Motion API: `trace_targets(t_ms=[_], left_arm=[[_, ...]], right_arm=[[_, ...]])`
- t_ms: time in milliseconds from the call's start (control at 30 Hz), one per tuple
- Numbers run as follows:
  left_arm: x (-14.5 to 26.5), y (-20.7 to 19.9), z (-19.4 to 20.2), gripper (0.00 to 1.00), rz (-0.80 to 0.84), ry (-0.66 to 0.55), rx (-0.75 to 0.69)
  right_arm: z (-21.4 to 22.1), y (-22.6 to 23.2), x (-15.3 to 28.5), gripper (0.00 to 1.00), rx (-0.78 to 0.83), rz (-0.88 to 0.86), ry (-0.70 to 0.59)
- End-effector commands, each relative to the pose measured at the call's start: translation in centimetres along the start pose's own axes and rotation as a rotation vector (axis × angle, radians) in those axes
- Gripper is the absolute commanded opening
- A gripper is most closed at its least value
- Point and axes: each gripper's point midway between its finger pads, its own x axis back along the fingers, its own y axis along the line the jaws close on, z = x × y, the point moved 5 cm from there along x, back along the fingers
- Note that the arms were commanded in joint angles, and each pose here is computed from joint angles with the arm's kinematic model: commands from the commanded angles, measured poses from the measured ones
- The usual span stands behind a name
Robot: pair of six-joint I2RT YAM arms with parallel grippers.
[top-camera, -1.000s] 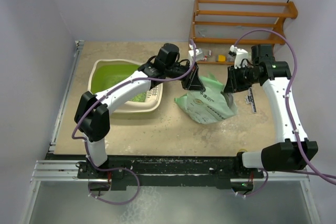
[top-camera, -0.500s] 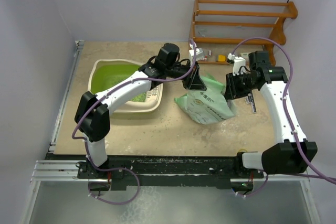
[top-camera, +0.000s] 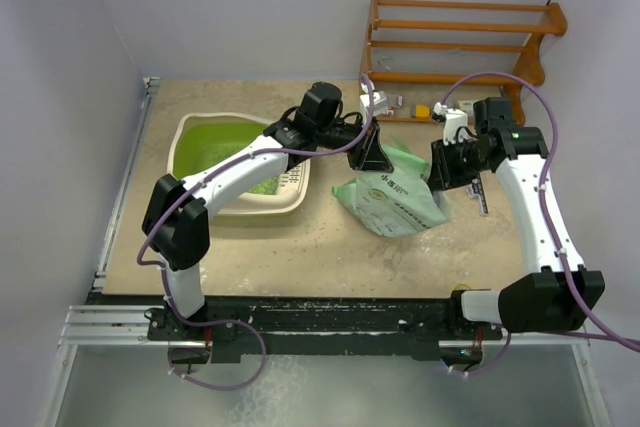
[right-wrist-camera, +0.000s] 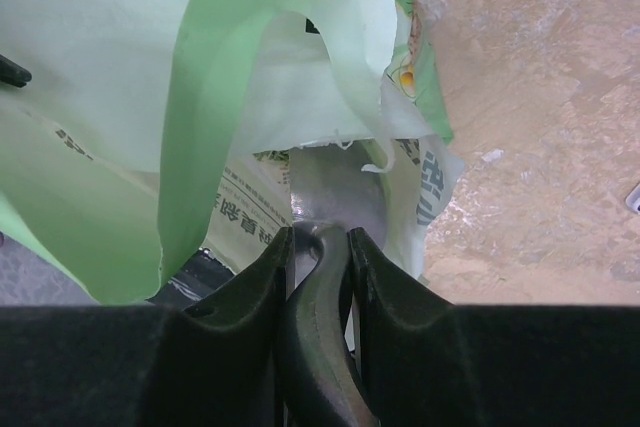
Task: Fill the litter box with clean litter
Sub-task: 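Scoop the cat litter from the cat litter bag.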
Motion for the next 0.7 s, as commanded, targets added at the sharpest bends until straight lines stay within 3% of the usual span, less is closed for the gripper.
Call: trace_targets(t_ms=[0, 67, 467, 567, 667], left_arm=[[-0.2, -0.6, -0.9, 0.11, 0.023, -0.030, -0.036], [-0.2, -0.5, -0.9, 0.11, 0.023, -0.031, -0.037], [-0.3, -0.5, -1.0, 0.11, 0.027, -0.033, -0.032], [-0.3, -0.4, -1.0, 0.11, 0.025, -0.035, -0.030], [-0.3, -0.5, -1.1, 0.11, 0.024, -0.040, -0.030]], right_arm=[[0.7, 0.2, 2.2, 0.04, 0.039, 0.049, 0.009], [1.3, 0.0, 2.5, 0.00, 0.050, 0.071, 0.024], [4.3, 0.2, 2.8, 0.00, 0.054, 0.094, 0.065], [4.9, 0.2, 2.2, 0.03, 0.042, 0.087, 0.069], [5.0, -0.2, 2.0, 0.13, 0.037, 0.113, 0.065]])
